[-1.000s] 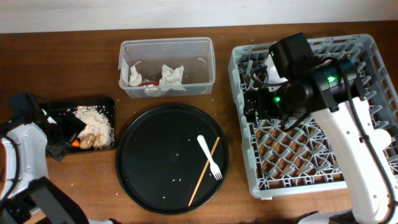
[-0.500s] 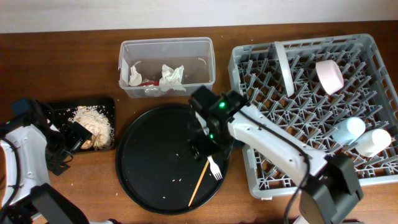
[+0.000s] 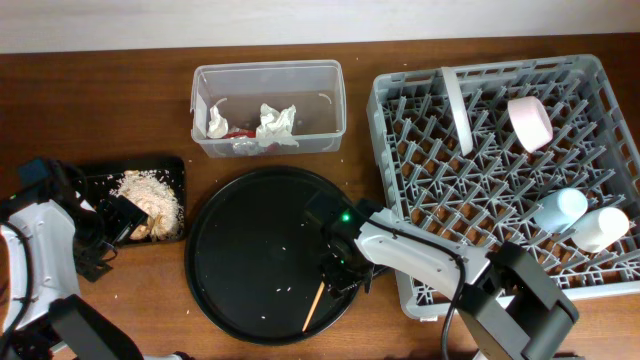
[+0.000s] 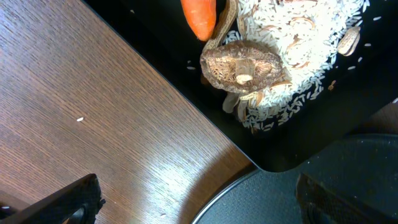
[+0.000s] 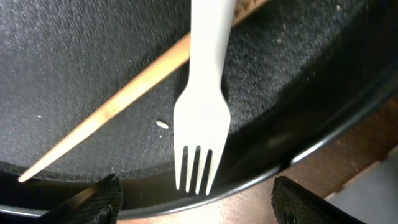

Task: Sort waste into correct bins and load items into the dishwasher rack
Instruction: 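Reach the right gripper to the round tray and grasp the white fork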

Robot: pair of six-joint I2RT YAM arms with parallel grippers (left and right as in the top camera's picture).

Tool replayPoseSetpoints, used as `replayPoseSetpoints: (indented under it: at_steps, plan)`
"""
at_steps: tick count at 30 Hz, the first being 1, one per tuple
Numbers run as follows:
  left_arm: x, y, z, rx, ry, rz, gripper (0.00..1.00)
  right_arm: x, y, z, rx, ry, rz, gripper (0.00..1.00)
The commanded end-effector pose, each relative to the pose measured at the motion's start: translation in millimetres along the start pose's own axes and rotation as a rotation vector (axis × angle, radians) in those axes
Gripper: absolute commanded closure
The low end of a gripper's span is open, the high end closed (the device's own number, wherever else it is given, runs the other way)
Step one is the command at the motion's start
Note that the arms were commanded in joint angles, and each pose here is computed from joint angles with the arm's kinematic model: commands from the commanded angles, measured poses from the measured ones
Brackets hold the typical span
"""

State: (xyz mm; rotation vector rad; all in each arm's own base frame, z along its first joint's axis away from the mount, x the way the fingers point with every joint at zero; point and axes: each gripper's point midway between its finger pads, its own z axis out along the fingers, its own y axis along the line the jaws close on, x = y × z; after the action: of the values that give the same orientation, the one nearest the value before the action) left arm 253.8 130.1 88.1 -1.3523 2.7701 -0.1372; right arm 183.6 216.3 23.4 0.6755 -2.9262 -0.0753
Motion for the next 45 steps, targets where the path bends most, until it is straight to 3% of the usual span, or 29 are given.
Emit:
replayPoseSetpoints:
  at_steps: [1,15,28,29,33,36,45]
  plan:
    - [-3,-1,-6,0.005,-0.024,0.019,0.01,-23,-2,-25,0.048,-0.097,0.009,0.2]
    - [-3,-1,-6,0.004,-0.024,0.019,0.01,-42,19,-3,0.025,-0.214,-0.066,0.2]
    - [-3,-1,-6,0.005,-0.023,0.019,0.01,-45,15,8,0.034,-0.204,-0.054,0.32]
    - [-3,-1,-6,0.005,-0.023,0.019,0.01,-45,14,11,0.038,-0.196,-0.053,0.35]
    - [-3,-1,-6,0.005,-0.023,0.019,0.01,-45,14,12,0.039,-0.196,-0.053,0.66]
    - [-3,-1,-6,0.005,-0.023,0.019,0.01,-45,14,11,0.04,-0.193,-0.053,0.82]
    - [-3,-1,-6,0.005,-0.023,0.019,0.01,-42,15,0,0.046,-0.168,-0.051,0.96]
